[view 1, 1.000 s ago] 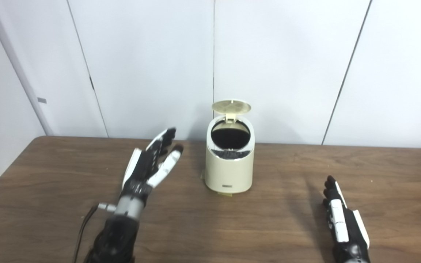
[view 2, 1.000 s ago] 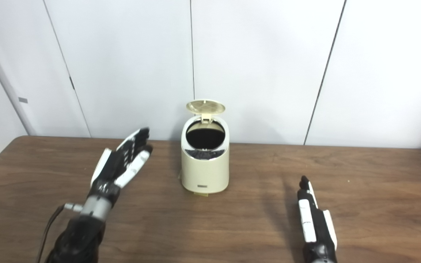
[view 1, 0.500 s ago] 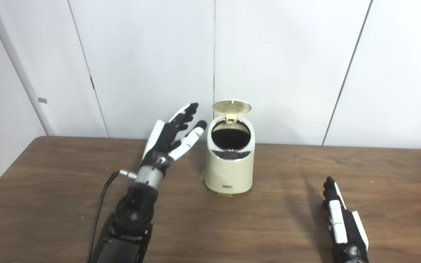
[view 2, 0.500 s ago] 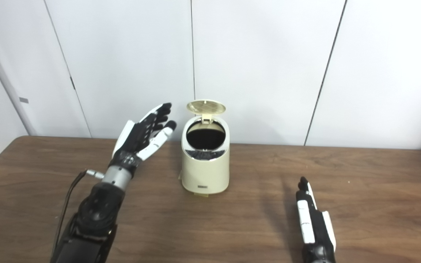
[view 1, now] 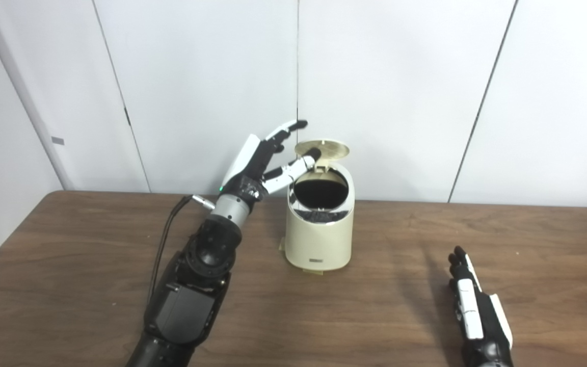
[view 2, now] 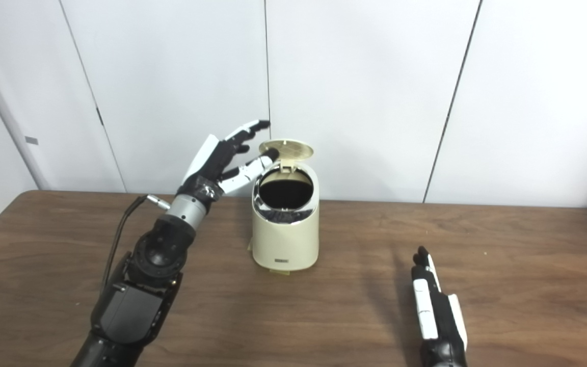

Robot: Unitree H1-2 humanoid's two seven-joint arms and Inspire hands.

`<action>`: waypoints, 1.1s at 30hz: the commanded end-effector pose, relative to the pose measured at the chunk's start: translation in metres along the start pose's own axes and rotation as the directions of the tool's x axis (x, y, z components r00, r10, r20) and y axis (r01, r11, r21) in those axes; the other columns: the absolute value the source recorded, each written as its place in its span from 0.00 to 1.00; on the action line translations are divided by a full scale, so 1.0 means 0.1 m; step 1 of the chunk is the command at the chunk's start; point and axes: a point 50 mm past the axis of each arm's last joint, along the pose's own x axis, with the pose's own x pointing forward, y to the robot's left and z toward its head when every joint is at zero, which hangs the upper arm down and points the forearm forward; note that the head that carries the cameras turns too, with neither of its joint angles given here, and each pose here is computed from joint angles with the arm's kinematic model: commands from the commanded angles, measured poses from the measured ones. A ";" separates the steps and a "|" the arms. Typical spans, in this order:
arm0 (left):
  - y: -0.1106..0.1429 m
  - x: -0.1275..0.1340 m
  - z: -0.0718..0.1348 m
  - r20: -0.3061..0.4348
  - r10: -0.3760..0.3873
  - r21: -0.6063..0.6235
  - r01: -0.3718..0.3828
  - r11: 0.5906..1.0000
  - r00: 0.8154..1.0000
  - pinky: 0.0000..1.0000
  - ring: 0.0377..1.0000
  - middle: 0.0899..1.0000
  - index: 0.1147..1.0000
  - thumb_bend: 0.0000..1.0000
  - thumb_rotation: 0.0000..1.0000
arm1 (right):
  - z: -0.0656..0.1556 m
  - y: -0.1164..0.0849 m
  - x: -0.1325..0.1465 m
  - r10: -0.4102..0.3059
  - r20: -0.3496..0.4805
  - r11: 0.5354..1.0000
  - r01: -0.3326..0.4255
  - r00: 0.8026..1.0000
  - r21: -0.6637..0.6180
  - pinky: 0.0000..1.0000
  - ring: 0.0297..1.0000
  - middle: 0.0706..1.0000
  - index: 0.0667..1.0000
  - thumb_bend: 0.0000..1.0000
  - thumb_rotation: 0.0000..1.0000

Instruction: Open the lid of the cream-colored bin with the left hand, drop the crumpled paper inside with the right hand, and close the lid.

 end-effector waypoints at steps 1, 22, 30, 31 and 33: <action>0.12 0.17 0.33 0.124 0.013 0.038 -0.018 0.999 0.992 0.88 0.94 0.94 0.92 0.58 0.62 | 0.05 0.07 0.02 0.016 0.006 1.000 -0.016 1.000 0.009 1.00 1.00 0.98 0.99 0.57 1.00; 0.17 0.05 0.41 0.179 -0.036 0.477 -0.055 0.877 0.983 0.81 0.93 0.89 0.63 0.62 0.61 | 0.09 0.14 0.04 0.019 -0.014 0.998 -0.018 1.000 0.059 1.00 0.99 0.97 1.00 0.54 1.00; 0.13 0.04 0.38 0.213 -0.051 0.581 -0.085 0.809 0.976 0.80 0.92 0.89 0.62 0.62 0.61 | 0.17 0.21 0.06 0.019 -0.017 0.996 -0.018 1.000 0.087 1.00 0.99 0.96 1.00 0.57 1.00; 0.12 0.03 0.37 0.215 -0.057 0.591 -0.084 0.802 0.975 0.80 0.92 0.89 0.62 0.62 0.60 | 0.17 0.21 0.06 0.019 -0.017 0.996 -0.017 1.000 0.085 1.00 0.99 0.96 1.00 0.58 1.00; 0.11 0.02 0.37 0.218 -0.072 0.616 -0.081 0.784 0.973 0.81 0.92 0.89 0.63 0.62 0.59 | 0.18 0.21 0.07 0.017 -0.020 0.997 -0.015 1.000 0.079 1.00 0.98 0.96 1.00 0.58 1.00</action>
